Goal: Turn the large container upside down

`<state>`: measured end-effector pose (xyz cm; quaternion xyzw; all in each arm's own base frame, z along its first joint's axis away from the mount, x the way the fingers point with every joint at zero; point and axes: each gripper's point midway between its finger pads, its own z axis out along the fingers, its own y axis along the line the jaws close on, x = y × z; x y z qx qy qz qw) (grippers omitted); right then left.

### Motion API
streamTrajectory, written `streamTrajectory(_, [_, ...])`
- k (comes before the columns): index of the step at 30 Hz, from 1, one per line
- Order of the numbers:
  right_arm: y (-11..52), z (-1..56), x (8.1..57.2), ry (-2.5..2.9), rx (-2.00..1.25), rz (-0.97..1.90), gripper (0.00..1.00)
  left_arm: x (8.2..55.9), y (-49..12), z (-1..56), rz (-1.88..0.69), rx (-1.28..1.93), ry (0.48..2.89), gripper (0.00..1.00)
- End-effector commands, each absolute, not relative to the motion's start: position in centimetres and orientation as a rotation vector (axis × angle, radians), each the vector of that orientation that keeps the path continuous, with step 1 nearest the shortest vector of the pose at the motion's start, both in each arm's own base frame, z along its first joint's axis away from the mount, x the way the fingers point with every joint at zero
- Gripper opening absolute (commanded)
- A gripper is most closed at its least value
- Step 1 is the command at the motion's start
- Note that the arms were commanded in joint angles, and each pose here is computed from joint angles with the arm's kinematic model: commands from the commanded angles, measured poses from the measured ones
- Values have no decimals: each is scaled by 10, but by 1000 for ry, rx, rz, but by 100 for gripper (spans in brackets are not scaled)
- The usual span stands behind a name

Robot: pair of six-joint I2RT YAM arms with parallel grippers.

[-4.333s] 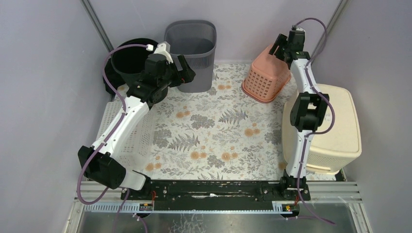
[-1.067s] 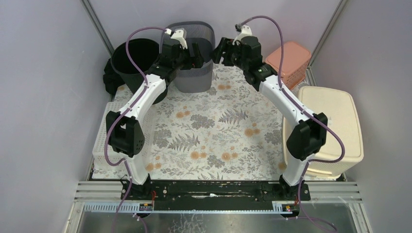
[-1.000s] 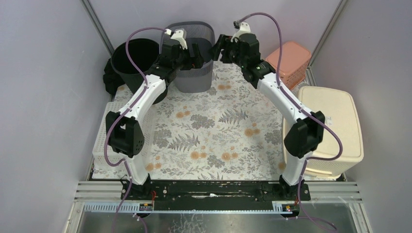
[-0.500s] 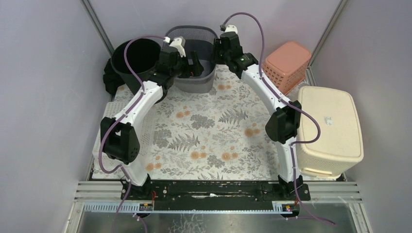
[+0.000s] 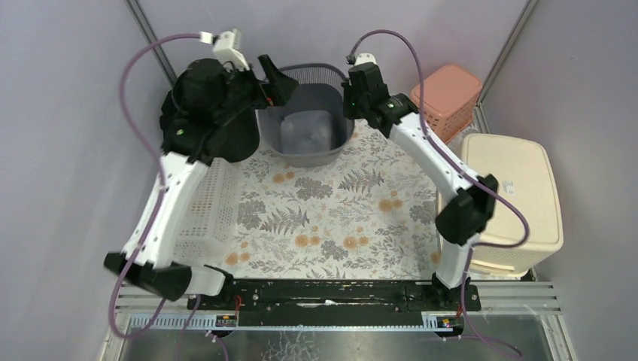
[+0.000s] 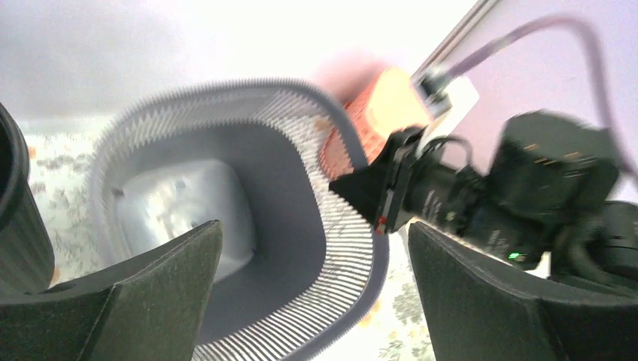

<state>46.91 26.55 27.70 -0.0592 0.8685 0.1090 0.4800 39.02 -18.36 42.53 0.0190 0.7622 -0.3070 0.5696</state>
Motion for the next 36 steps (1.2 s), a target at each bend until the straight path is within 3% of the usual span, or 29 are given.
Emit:
streamTrajectory(1, [234,335,412,2019,-156,323,0,340,-178,468,-795,72,1738,100])
streamTrajectory(6, [197,311,351,2044,-126,309,0,313,-173,451,-812,67,1795,100])
streamTrajectory(12, [157,309,312,2021,-46,265,0,287,-172,406,-821,71,1927,100])
streamTrajectory(19, [153,320,307,1933,-1,315,0,276,-189,380,-829,100,1998,100])
streamTrajectory(27, [146,253,298,1928,64,336,0,279,-206,373,-863,98,1994,100])
streamTrajectory(33, [149,218,288,1913,69,395,1,261,-227,316,-845,127,2098,100])
streamTrajectory(36, [159,209,286,1943,8,426,7,250,-235,285,-827,131,2154,100])
